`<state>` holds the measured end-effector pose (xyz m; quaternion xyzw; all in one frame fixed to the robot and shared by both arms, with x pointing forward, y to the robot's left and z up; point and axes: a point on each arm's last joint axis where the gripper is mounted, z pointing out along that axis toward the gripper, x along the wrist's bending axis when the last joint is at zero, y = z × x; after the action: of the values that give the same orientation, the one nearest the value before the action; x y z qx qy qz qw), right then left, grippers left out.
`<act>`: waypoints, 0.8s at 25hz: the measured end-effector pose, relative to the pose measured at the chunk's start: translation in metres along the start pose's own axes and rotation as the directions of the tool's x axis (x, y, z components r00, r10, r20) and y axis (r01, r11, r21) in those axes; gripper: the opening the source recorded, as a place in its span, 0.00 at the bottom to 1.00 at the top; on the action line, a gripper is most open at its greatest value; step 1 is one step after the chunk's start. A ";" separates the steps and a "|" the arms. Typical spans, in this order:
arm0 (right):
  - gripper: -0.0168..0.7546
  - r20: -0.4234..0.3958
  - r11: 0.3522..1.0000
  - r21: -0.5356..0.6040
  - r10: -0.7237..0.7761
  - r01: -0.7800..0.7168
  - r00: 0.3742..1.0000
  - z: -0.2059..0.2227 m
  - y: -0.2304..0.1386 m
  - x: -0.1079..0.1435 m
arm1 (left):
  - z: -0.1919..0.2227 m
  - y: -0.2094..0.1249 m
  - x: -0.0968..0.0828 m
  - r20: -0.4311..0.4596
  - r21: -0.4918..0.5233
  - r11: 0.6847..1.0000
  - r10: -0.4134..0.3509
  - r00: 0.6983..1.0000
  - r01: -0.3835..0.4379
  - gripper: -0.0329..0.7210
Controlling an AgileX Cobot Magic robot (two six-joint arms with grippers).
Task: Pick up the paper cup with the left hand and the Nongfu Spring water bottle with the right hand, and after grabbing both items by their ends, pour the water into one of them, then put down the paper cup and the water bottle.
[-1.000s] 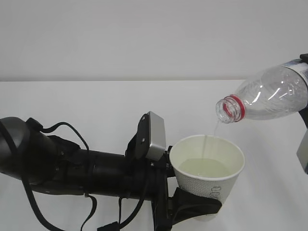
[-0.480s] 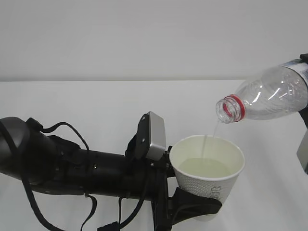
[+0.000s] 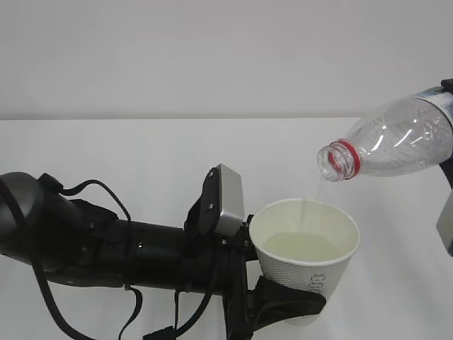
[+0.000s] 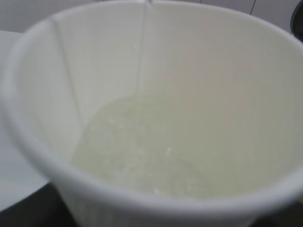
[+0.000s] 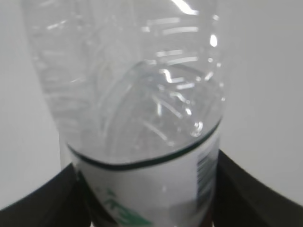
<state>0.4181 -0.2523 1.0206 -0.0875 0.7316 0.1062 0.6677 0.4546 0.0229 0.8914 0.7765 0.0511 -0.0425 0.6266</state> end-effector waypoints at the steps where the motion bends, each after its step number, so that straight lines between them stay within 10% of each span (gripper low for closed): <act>1: 0.65 0.000 1.000 0.000 0.000 0.000 1.000 0.000 0.000 0.000 | 0.000 0.000 0.000 0.000 0.000 1.000 0.000 1.000 0.000 0.74; 20: 0.65 0.002 1.000 0.000 -0.006 0.006 1.000 0.000 0.000 0.000 | 0.000 0.000 0.000 -0.001 0.001 1.000 0.000 1.000 0.000 0.74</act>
<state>0.4181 -0.2523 1.0207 -0.0896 0.7307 0.1044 0.6686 0.4546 0.0230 0.8913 0.7770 0.0512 -0.0423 0.6260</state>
